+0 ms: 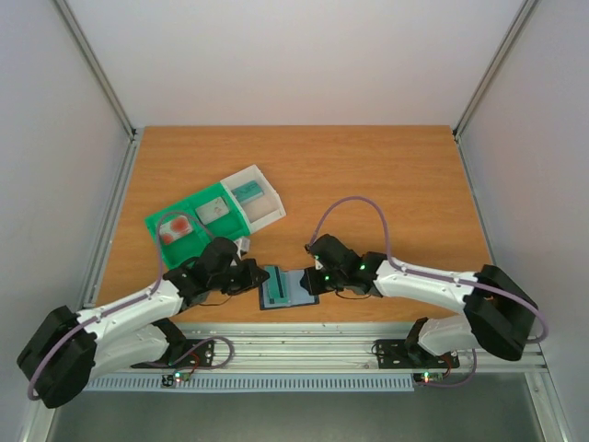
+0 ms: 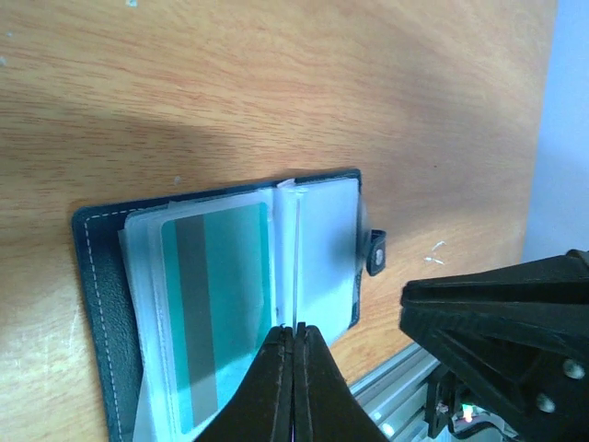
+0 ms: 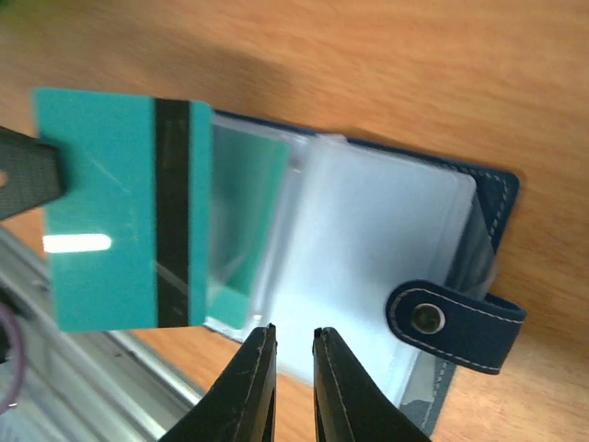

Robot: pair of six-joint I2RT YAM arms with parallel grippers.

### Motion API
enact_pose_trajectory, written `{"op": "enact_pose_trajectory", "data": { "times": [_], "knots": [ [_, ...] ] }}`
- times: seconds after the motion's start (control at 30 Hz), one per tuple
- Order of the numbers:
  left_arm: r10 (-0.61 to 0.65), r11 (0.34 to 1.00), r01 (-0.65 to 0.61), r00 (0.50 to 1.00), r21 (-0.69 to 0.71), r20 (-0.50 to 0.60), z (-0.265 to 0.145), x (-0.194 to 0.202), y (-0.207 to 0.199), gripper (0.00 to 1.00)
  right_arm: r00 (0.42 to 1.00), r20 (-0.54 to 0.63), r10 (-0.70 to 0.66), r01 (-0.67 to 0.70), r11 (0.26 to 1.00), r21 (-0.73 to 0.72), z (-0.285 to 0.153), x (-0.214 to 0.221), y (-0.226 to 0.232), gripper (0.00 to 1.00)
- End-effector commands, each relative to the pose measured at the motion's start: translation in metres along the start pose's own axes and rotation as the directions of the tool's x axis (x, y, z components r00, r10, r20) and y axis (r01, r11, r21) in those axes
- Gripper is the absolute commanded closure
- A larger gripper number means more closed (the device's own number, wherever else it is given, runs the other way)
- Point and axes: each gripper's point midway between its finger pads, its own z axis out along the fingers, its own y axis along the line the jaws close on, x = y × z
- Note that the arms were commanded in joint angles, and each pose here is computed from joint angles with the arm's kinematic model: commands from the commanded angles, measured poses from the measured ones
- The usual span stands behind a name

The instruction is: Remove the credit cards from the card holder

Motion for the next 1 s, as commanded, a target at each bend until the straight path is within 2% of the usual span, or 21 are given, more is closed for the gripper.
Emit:
{"op": "enact_pose_trajectory", "data": {
  "times": [0.0,0.1,0.23,0.33,0.43,0.57,0.63,0.73,0.83,0.97],
  "knots": [
    [0.053,0.997,-0.056,0.998,0.062,0.046,-0.016,-0.009,-0.025,1.0,0.985,0.11,-0.132,0.135,0.99,-0.028,-0.026,-0.019,0.014,0.87],
    [0.105,0.989,-0.113,0.991,0.1,0.079,-0.025,-0.012,-0.035,1.0,0.982,0.138,-0.13,0.137,0.99,-0.042,-0.042,-0.029,0.025,0.87],
    [0.158,0.974,-0.172,0.982,0.149,0.1,-0.035,-0.013,-0.05,1.0,0.996,0.082,-0.039,0.042,0.998,-0.038,-0.056,-0.035,0.037,0.84],
    [0.125,0.975,-0.14,0.988,0.174,0.095,-0.04,-0.012,-0.056,0.99,0.978,0.131,-0.16,0.179,0.972,-0.154,-0.064,-0.038,0.062,0.77],
    [0.078,0.977,-0.091,0.994,0.195,0.073,-0.043,-0.01,-0.062,1.0,0.932,0.257,-0.255,0.288,0.953,-0.099,-0.083,-0.053,0.059,0.76],
    [0.114,0.963,-0.134,0.989,0.234,0.096,-0.048,-0.01,-0.068,1.0,0.926,0.269,-0.266,0.296,0.952,-0.08,-0.107,-0.061,0.067,0.75],
    [0.079,0.962,-0.103,0.992,0.253,0.102,-0.051,-0.011,-0.069,1.0,0.913,0.264,-0.312,0.36,0.92,-0.158,-0.115,-0.055,0.085,0.69],
    [-0.002,0.961,-0.02,0.997,0.275,0.081,-0.054,-0.01,-0.072,0.99,0.827,0.356,-0.435,0.505,0.854,-0.129,-0.124,-0.058,0.091,0.68],
    [-0.056,0.955,0.035,0.996,0.296,0.065,-0.058,-0.01,-0.076,1.0,0.711,0.418,-0.565,0.644,0.762,-0.066,-0.13,-0.059,0.094,0.67],
    [-0.137,0.945,0.109,0.988,0.308,0.07,-0.063,-0.013,-0.077,1.0,0.621,0.494,-0.609,0.737,0.668,-0.102,-0.133,-0.047,0.104,0.63]
  ]
}}
